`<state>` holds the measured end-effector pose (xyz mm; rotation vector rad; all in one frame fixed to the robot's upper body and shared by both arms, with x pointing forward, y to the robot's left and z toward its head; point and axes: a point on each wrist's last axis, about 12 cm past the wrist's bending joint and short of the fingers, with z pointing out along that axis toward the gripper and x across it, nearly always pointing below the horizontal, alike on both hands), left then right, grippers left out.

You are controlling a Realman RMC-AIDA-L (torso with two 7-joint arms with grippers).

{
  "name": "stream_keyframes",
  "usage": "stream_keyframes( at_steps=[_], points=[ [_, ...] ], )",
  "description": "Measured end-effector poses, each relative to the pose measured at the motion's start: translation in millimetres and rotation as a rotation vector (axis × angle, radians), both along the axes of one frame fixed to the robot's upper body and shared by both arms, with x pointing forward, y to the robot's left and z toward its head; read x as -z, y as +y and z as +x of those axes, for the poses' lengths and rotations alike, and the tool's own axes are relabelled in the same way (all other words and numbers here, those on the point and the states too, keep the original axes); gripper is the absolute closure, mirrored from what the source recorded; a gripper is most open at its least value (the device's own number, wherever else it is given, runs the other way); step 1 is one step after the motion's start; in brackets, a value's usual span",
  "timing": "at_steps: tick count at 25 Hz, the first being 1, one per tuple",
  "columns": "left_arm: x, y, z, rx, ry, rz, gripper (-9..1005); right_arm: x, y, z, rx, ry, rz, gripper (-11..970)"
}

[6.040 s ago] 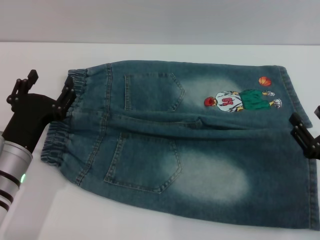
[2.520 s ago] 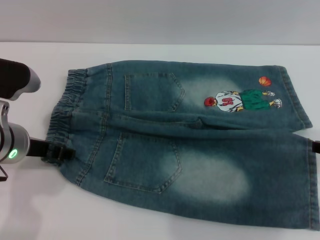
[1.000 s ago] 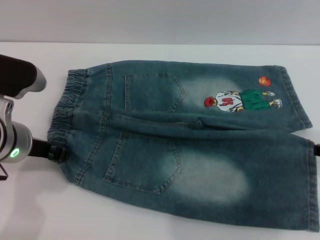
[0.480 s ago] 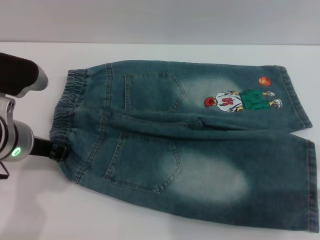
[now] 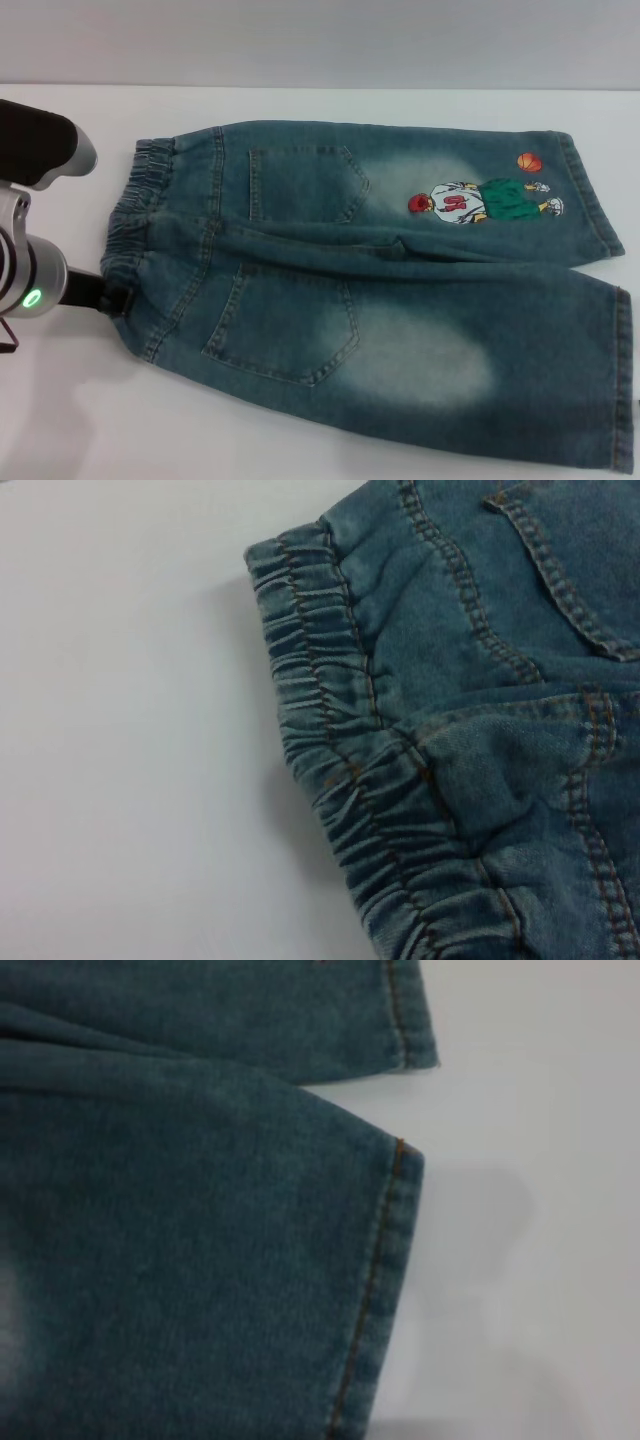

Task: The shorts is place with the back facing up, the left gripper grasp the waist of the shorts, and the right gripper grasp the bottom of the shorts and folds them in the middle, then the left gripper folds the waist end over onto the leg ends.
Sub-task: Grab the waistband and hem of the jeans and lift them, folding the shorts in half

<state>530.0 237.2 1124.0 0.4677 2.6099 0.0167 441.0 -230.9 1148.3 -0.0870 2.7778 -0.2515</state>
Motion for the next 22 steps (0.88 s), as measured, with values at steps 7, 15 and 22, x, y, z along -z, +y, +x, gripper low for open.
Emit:
stream_keyframes(
  at_steps=[7,15,22],
  points=[
    [-3.0,-3,2.9,0.008,-0.01,-0.001,776,4.0,9,1.0,-0.029,0.007,0.048,431],
    [-4.9,-5,6.0,0.014,-0.019,-0.003,780,13.3,12,1.2,-0.036,0.042,0.079,436],
    [-6.0,-7,7.5,0.019,-0.022,-0.002,781,15.9,13,0.1,-0.029,0.047,0.083,441]
  ],
)
